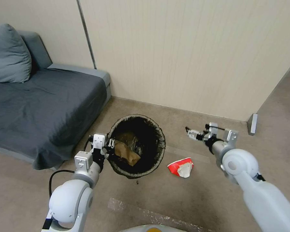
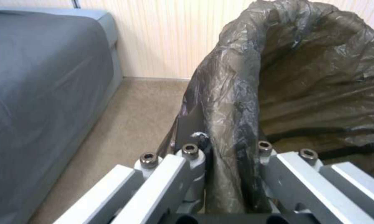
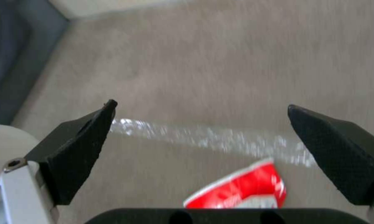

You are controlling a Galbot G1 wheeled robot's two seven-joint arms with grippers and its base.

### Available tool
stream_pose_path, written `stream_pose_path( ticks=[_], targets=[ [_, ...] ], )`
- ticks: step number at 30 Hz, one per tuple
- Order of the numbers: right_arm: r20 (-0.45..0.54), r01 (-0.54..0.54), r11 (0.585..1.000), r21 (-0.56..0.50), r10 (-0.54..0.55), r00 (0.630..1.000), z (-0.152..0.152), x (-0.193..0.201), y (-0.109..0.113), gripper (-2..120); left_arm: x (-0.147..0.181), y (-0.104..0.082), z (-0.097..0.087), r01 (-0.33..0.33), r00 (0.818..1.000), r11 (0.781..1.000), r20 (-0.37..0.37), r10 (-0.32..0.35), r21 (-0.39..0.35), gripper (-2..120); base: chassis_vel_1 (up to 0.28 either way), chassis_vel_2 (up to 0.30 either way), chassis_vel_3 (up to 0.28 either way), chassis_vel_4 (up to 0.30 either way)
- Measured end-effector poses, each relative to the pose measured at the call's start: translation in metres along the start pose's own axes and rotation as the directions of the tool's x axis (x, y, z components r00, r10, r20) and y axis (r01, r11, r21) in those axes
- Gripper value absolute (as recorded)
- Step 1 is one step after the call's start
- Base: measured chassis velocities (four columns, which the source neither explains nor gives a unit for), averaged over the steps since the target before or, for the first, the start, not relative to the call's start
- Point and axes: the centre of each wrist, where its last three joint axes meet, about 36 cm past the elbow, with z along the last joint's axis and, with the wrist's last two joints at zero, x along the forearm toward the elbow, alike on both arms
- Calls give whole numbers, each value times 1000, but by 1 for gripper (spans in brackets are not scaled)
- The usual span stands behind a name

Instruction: Pick up the trash bin, then pick up the garbage from the floor and place it into the trash bin.

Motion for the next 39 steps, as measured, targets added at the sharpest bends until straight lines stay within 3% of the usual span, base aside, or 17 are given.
stream_pose_path(
  ticks=[9,13,18,25,39],
  targets=[
    [-113,-100,987,-129,86,990,28,-40,11,100,-1,-1,1,-2,1000,1000,-1,2,-4,5,0,0,0,0],
    [-193,-163,970,-180,128,973,43,-57,26,100,-2,-2,2,0,1000,1000,-5,0,-6,5,0,0,0,0],
    [-227,-219,957,-191,174,958,54,-69,31,100,-3,-3,3,2,1000,1000,-8,-2,-9,5,0,0,0,0],
    [-261,-391,900,-194,336,905,72,-95,32,100,-3,-5,5,4,1000,1000,-12,-4,-11,5,0,0,0,0],
    [-251,-372,913,-167,326,911,93,-112,25,100,-5,-10,8,1,1000,1000,-19,-2,-20,5,0,0,0,0]
  ],
)
